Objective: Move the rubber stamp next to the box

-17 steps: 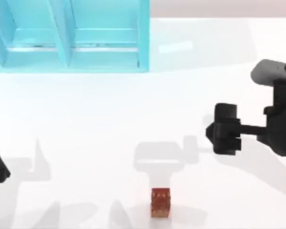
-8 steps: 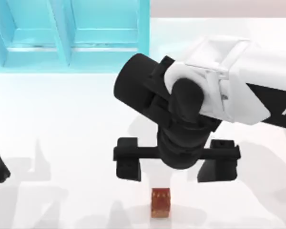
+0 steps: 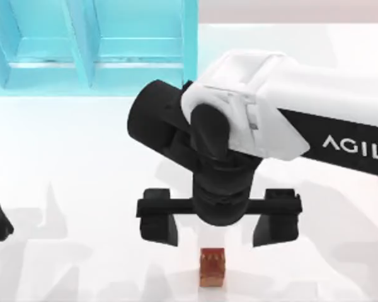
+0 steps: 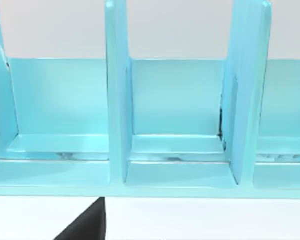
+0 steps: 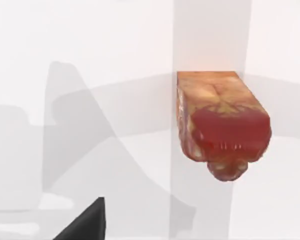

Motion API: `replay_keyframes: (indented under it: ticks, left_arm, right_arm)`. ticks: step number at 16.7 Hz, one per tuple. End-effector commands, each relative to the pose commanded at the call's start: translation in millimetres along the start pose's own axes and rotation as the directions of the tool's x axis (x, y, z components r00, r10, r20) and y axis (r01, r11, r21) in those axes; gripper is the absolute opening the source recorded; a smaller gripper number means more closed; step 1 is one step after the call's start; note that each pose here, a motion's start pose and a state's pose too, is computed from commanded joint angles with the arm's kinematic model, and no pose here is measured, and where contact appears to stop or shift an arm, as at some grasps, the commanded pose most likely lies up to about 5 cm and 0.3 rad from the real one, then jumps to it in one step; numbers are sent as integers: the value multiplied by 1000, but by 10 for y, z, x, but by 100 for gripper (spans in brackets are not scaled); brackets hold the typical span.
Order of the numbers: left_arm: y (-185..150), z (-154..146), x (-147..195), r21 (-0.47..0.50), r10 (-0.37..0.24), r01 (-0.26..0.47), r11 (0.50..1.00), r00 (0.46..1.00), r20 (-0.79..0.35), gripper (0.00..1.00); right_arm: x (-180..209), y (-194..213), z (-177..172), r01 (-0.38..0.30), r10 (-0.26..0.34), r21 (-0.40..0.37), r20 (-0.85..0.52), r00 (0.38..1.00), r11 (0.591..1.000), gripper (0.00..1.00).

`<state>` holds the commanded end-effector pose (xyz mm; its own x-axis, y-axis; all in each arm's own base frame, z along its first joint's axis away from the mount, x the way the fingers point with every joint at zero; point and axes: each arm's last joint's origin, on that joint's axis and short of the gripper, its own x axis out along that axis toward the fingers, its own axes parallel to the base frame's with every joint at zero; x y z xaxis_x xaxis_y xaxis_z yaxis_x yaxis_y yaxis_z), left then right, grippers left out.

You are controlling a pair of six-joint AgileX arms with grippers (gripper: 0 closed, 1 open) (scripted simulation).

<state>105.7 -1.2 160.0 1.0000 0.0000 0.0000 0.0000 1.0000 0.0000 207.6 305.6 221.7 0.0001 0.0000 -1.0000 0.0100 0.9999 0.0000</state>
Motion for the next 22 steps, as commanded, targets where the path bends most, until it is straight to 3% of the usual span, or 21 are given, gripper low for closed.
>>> replay_keyframes:
  ticks: [4, 12, 16, 22]
  left_arm:
    - [0, 0, 0, 0, 0, 0, 1000, 1000, 0, 100]
    - [0, 0, 0, 0, 0, 0, 1000, 1000, 0, 100]
    - [0, 0, 0, 0, 0, 0, 1000, 1000, 0, 100]
    - [0, 0, 0, 0, 0, 0, 1000, 1000, 0, 100]
  right_arm:
    - [125, -2, 14, 3, -3, 0, -2, 1000, 1000, 100]
    - [968, 5, 5, -3, 3, 0, 2, 1000, 1000, 100]
    - [1000, 0, 0, 0, 0, 0, 0, 1000, 1000, 100]
    - [1000, 0, 0, 0, 0, 0, 0, 1000, 1000, 55]
